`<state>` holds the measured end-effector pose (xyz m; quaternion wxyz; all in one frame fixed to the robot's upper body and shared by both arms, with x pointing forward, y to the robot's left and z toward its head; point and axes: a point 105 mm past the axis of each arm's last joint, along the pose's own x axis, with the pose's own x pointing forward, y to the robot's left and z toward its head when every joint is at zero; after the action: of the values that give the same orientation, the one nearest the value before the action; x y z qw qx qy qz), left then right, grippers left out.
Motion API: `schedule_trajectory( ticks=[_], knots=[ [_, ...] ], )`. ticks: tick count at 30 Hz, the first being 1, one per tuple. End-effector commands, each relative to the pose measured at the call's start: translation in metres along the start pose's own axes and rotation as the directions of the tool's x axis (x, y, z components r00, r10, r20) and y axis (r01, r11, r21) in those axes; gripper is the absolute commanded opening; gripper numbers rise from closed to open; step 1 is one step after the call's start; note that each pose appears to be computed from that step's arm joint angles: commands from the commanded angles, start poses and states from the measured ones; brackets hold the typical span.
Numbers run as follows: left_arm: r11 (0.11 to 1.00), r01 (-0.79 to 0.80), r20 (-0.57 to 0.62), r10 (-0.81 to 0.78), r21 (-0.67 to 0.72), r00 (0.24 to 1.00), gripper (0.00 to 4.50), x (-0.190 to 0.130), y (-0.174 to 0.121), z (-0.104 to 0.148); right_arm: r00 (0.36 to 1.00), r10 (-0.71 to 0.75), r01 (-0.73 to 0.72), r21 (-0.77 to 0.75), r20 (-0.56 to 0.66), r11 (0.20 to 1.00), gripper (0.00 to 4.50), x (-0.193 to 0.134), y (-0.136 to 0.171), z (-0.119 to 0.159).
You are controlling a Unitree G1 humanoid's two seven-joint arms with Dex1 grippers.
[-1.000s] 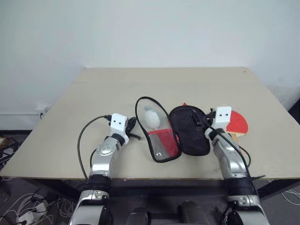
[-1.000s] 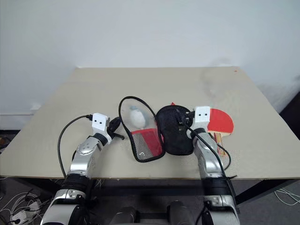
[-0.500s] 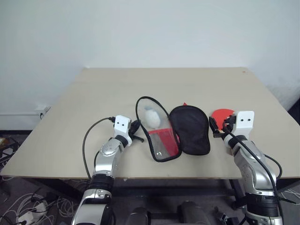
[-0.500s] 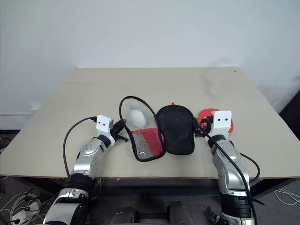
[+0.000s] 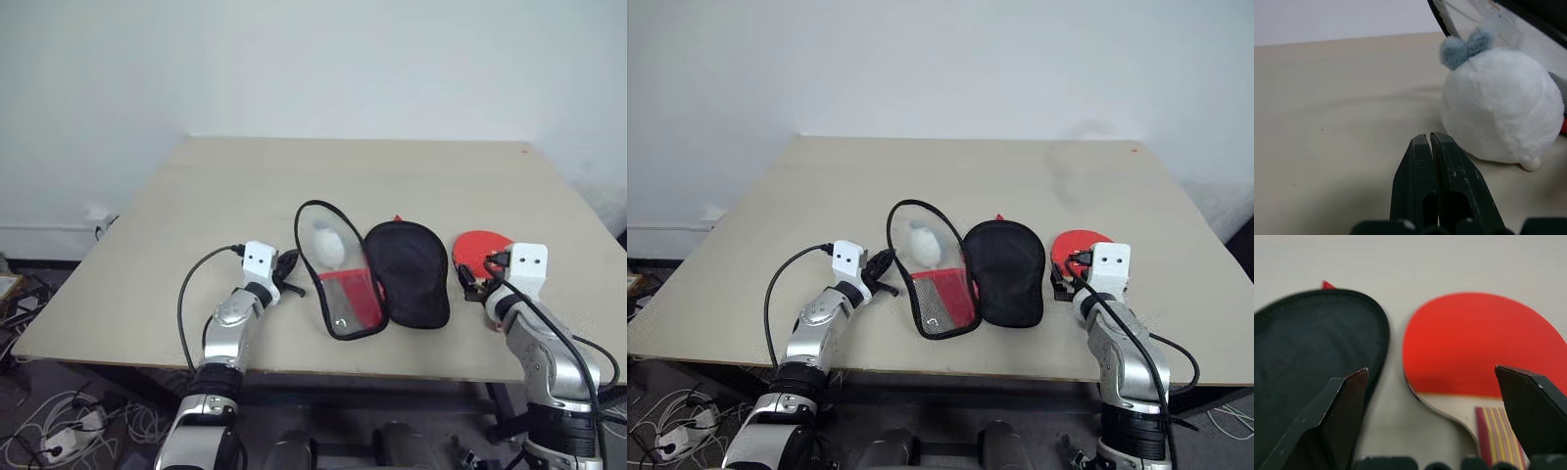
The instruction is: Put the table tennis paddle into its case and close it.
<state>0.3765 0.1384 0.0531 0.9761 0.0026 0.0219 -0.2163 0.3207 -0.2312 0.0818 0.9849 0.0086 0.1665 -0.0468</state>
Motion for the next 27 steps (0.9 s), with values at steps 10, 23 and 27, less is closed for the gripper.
schedule_trajectory(
  ticks=[10,23,27],
  knots=[
    [1.000,0.012,0.063,-0.011,-0.011,0.998,0.00,0.006,-0.008,0.012,0.993,-0.107,0.108,0.009,-0.039,0.994,4.48,-0.011,-0.024,-0.001],
    [1.000,0.020,0.066,-0.020,-0.009,0.998,0.00,0.009,-0.009,0.014,0.984,-0.087,0.101,0.084,-0.153,0.991,4.48,-0.007,-0.021,-0.027],
    [1.000,0.023,0.066,-0.022,-0.009,0.998,0.00,0.009,-0.009,0.015,0.981,-0.091,0.107,0.089,-0.170,0.990,4.48,-0.004,-0.022,-0.032]
  ],
)
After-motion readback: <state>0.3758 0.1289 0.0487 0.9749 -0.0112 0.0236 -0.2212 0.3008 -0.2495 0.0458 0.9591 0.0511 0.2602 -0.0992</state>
